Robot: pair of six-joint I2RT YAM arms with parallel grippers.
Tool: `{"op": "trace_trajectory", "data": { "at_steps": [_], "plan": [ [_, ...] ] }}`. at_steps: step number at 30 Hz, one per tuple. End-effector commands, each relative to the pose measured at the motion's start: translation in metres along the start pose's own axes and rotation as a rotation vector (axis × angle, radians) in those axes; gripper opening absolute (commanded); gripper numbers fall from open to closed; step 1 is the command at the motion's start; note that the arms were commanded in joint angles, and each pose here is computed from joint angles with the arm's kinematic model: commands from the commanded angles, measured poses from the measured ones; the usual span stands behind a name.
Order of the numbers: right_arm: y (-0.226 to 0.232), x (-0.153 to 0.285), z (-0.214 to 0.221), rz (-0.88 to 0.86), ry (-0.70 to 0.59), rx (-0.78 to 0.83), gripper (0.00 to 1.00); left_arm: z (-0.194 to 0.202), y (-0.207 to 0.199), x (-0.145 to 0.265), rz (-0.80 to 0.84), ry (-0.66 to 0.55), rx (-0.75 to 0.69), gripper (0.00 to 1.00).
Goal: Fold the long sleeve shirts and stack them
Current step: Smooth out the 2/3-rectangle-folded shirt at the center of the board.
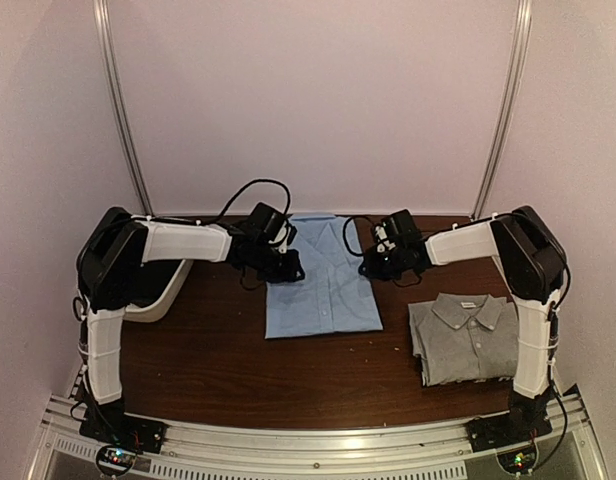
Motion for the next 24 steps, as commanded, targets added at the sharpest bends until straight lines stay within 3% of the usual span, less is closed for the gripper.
{"op": "trace_trajectory", "data": {
  "at_steps": [1,9,16,24],
  "plan": [
    [0.01,0.015,-0.02,0.019,-0.055,0.024,0.27,-0.007,-0.03,0.011,0.086,-0.058,-0.027,0.25],
    [0.027,0.046,-0.024,0.096,-0.111,0.097,0.56,0.009,-0.027,-0.017,0.096,-0.019,-0.002,0.25],
    [0.064,0.05,0.015,0.042,-0.059,0.172,0.58,0.017,0.015,-0.033,0.002,0.019,0.052,0.24],
    [0.101,0.009,0.069,0.04,0.047,0.267,0.55,0.004,0.037,-0.025,-0.052,-0.001,0.05,0.24]
  ]
}}
Point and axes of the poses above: each gripper's point midway between its finger pads, its own x axis back along the fingers, its own y axis along the line the jaws close on, z = x × y, the point moved 4 cm from there along x, back along the fingers, and after that the axes turned 13 degrees about -x, right-handed, at the moved point
